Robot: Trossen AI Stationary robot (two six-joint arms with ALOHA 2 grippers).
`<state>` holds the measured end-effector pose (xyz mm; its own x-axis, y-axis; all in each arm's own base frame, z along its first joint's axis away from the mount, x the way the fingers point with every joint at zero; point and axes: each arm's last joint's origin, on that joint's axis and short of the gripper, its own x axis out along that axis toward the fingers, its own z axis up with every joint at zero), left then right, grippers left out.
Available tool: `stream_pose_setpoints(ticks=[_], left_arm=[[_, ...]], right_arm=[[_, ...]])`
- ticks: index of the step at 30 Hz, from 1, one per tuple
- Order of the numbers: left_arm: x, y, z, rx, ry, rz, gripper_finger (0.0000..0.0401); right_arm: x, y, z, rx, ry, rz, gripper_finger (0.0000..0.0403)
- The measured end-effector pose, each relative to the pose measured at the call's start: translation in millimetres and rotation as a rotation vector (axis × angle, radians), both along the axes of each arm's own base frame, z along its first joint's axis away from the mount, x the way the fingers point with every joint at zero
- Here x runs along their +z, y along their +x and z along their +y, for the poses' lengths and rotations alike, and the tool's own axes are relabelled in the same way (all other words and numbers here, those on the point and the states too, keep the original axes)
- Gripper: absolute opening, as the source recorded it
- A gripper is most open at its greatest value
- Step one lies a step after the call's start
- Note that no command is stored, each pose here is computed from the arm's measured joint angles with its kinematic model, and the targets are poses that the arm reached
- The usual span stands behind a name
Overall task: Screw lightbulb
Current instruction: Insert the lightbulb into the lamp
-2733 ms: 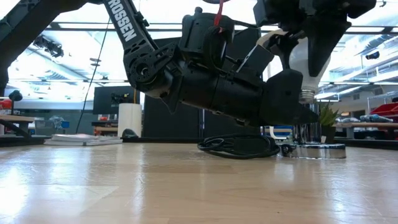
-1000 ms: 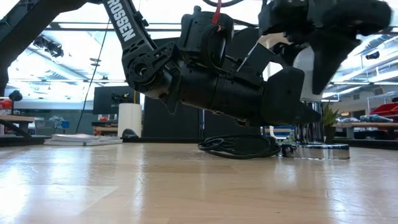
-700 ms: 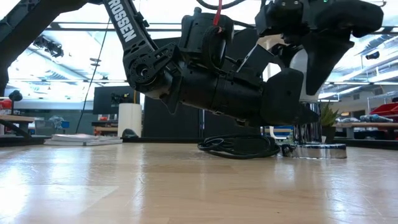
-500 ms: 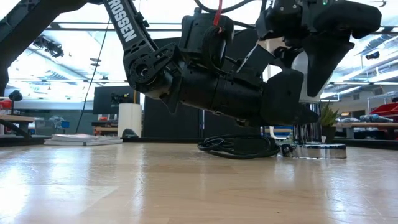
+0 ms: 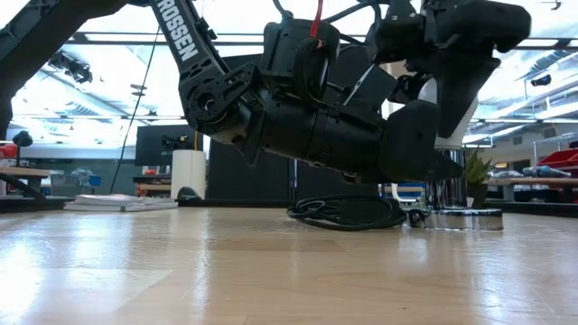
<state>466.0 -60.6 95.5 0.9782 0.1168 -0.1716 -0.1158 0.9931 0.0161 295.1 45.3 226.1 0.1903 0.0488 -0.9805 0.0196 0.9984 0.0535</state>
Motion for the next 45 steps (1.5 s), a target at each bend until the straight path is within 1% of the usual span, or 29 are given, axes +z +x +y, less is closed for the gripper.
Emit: stream_pose_setpoints(ticks=[8, 14, 19, 22, 24, 26, 30, 37, 41, 43, 45], left_arm=[[0, 0, 0, -0.001, -0.001, 0.0, 0.0194], [0, 0, 0, -0.001, 0.0, 0.001, 0.0194], [0, 0, 0, -0.003, 0.0, 0.006, 0.0194], [0, 0, 0, -0.004, 0.001, 0.006, 0.0194], [0, 0, 0, -0.004, 0.001, 0.006, 0.0194], [0, 0, 0, -0.003, 0.0, 0.005, 0.0194], [0, 0, -1, -0.006, 0.0, 0.006, 0.0194], [0, 0, -1, -0.006, 0.0, 0.007, 0.0194], [-1, 0, -1, -0.005, -0.004, 0.008, 0.0194], [0, 0, -1, -0.005, -0.005, 0.008, 0.0194], [0, 0, -1, -0.004, -0.006, 0.007, 0.0194]], right_arm=[[0, 0, -2, -0.181, 0.014, 0.011, 0.0262], [-1, -1, -2, -0.359, 0.035, 0.021, 0.0272], [-1, -2, -3, -0.52, 0.054, 0.036, 0.0267], [-1, -3, -3, -0.568, 0.058, 0.046, 0.0264], [0, -3, -3, -0.557, 0.058, 0.042, 0.0264], [2, -3, -3, -0.519, 0.051, 0.041, 0.0269], [11, -1, -3, -0.454, 0.047, 0.013, 0.0295], [26, 7, -4, -0.391, 0.015, -0.071, 0.0339], [37, 8, -5, -0.354, -0.02, -0.074, 0.0345], [47, 3, -6, -0.323, -0.044, -0.052, 0.0343], [60, -3, -3, -0.296, -0.055, -0.074, 0.0339]])
